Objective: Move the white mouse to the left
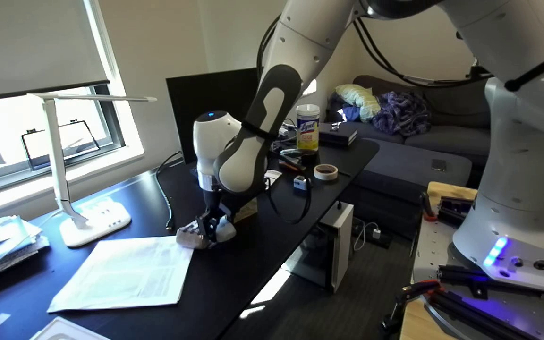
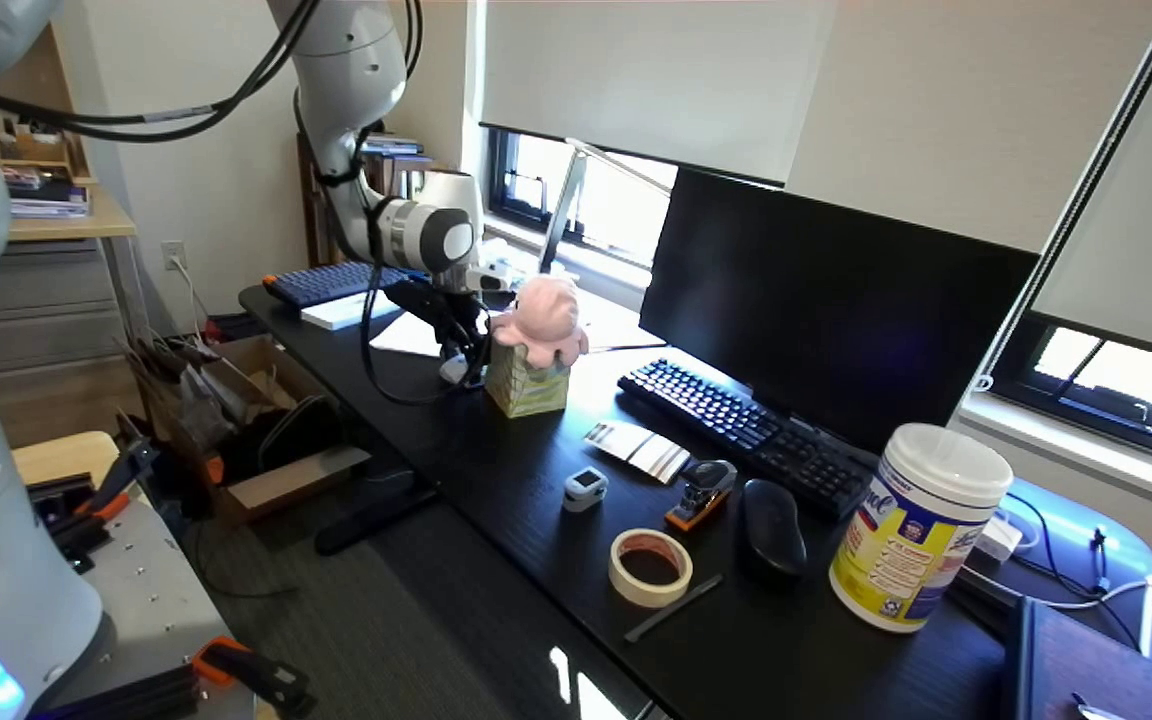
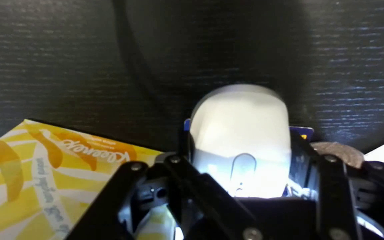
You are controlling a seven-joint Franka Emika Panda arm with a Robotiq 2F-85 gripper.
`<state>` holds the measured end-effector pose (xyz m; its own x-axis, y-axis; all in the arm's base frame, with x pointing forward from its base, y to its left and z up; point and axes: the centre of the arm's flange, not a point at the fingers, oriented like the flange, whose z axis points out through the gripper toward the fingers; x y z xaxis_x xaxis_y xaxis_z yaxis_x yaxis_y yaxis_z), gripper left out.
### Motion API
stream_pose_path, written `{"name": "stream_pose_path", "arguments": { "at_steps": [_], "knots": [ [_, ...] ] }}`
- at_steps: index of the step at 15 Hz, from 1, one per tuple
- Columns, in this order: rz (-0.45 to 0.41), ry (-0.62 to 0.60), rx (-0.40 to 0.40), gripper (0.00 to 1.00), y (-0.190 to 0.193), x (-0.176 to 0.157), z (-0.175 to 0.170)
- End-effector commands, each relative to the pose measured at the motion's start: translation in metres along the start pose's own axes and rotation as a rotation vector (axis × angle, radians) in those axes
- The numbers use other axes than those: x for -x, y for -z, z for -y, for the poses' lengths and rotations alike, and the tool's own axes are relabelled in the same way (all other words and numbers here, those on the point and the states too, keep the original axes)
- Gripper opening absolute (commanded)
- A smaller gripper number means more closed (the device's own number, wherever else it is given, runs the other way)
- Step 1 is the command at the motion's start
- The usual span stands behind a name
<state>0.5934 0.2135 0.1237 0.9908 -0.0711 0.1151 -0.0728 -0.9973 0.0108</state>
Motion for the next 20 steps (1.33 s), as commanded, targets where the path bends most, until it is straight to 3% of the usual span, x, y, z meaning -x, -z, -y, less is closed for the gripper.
{"name": "stream_pose_path", "arguments": {
  "at_steps": [1,4,10,14,20],
  "knots": [
    [-0.009,0.033,0.005,0.93,-0.011,-0.006,0.006],
    [-0.003,0.039,-0.004,1.00,-0.012,-0.001,0.008],
    [0.044,0.055,-0.007,1.00,0.029,0.032,0.015],
    [0.110,0.069,0.023,1.00,0.067,0.082,0.012],
    [0.212,0.084,0.119,1.00,0.127,0.165,-0.031]
  ]
}}
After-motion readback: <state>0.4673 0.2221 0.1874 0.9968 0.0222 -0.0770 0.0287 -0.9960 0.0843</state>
